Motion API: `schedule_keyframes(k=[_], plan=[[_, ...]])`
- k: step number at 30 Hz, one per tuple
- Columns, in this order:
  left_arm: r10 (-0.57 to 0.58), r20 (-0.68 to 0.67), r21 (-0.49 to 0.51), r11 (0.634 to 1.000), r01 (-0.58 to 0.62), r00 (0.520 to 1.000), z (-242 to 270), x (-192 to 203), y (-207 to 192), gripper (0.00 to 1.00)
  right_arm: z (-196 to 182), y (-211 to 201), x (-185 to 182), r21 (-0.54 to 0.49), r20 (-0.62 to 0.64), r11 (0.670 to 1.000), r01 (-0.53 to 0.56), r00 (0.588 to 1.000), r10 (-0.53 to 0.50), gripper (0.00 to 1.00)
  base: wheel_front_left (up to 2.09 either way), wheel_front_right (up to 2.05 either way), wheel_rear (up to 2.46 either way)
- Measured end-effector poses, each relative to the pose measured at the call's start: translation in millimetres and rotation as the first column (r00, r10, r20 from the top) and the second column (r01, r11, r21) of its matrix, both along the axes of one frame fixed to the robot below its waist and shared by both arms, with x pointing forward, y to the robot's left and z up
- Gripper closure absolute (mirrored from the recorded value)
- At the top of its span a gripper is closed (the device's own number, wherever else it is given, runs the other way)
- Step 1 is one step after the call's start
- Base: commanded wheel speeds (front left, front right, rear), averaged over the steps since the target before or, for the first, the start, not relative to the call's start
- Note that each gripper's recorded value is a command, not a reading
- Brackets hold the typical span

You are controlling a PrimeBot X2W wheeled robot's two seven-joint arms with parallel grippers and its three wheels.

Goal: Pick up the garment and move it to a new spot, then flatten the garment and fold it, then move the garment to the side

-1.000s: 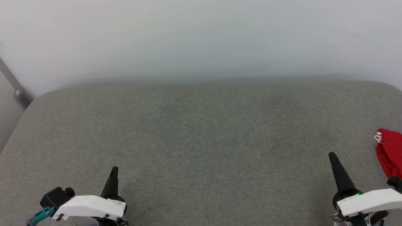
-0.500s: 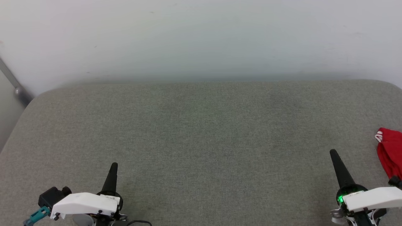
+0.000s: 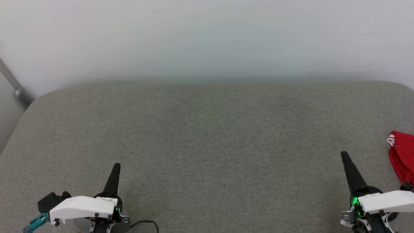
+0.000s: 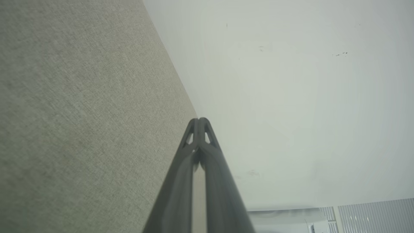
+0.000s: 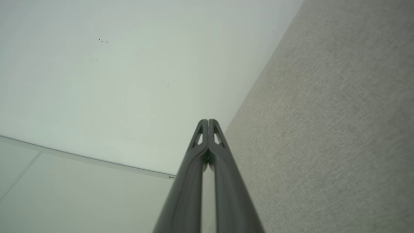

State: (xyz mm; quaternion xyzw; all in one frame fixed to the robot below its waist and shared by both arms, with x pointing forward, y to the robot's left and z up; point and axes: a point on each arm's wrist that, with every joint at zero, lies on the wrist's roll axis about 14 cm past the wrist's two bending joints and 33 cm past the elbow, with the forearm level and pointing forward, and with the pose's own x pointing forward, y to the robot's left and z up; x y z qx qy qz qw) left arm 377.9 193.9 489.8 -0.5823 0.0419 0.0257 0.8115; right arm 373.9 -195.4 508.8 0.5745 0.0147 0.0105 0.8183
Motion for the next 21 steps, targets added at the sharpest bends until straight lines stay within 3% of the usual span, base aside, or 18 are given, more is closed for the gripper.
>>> schedule_keyframes(k=[21], plan=[[0.015, 0.038, -0.168, 0.986, -0.008, 0.999, 7.2, 5.2, 2.8, 1.0, -1.5, -2.7, 7.3, 0.176, -0.003, 0.984, 0.019, 1.0, -0.019, 1.0, 0.0, 0.0, 0.0]])
